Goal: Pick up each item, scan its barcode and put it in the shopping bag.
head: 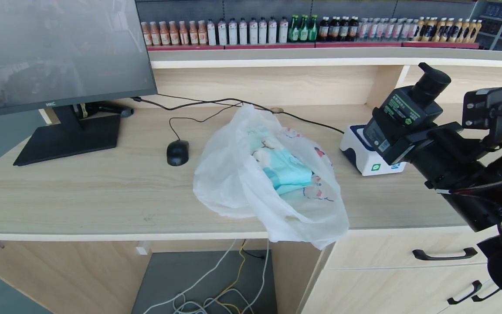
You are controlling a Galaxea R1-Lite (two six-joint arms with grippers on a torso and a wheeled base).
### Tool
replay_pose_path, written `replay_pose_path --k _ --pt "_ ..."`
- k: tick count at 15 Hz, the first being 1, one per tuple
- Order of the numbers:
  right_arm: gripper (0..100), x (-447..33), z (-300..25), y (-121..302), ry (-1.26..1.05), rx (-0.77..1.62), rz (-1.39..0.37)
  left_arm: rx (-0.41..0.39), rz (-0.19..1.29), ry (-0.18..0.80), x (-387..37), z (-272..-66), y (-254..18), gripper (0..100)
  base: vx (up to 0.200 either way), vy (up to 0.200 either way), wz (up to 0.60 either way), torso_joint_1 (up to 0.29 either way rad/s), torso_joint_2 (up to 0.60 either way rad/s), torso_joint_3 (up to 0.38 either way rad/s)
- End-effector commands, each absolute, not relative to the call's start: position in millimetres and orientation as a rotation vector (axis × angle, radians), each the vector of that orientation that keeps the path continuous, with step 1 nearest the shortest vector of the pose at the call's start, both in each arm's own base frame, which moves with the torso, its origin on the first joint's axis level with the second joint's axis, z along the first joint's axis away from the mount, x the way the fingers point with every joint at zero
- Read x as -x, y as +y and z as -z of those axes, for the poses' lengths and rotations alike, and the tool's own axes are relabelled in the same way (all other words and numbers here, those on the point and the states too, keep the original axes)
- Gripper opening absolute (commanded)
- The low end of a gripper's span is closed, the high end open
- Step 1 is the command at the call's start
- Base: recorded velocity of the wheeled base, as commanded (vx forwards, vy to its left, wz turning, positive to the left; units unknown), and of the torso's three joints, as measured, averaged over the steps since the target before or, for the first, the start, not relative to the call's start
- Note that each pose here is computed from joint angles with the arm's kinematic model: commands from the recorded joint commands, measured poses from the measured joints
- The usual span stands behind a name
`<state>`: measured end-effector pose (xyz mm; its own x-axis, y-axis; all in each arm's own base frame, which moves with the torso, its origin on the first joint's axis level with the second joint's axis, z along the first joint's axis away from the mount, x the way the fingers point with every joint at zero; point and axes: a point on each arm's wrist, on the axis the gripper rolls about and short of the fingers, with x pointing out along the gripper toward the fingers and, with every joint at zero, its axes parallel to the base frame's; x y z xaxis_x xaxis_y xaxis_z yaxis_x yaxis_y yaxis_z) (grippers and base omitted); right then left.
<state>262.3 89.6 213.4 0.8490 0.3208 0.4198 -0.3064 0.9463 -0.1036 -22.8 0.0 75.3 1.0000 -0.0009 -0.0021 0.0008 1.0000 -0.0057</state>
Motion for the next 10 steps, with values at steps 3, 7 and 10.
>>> replay_pose_path --k 3,7,10 --pt "0 -259 -216 81 -0.456 0.039 -0.305 0.006 0.000 0.002 23 -75 0 100 0.000 0.200 0.00 0.001 0.00 0.004" --pt "0 -239 -219 70 -0.460 0.041 -0.292 0.005 0.002 0.000 23 -75 0 100 0.000 0.100 0.00 0.005 0.00 0.000" --pt "0 -238 -221 70 -0.466 0.027 -0.311 0.005 0.002 0.000 23 -75 0 100 0.000 0.000 0.00 0.000 0.00 0.000"
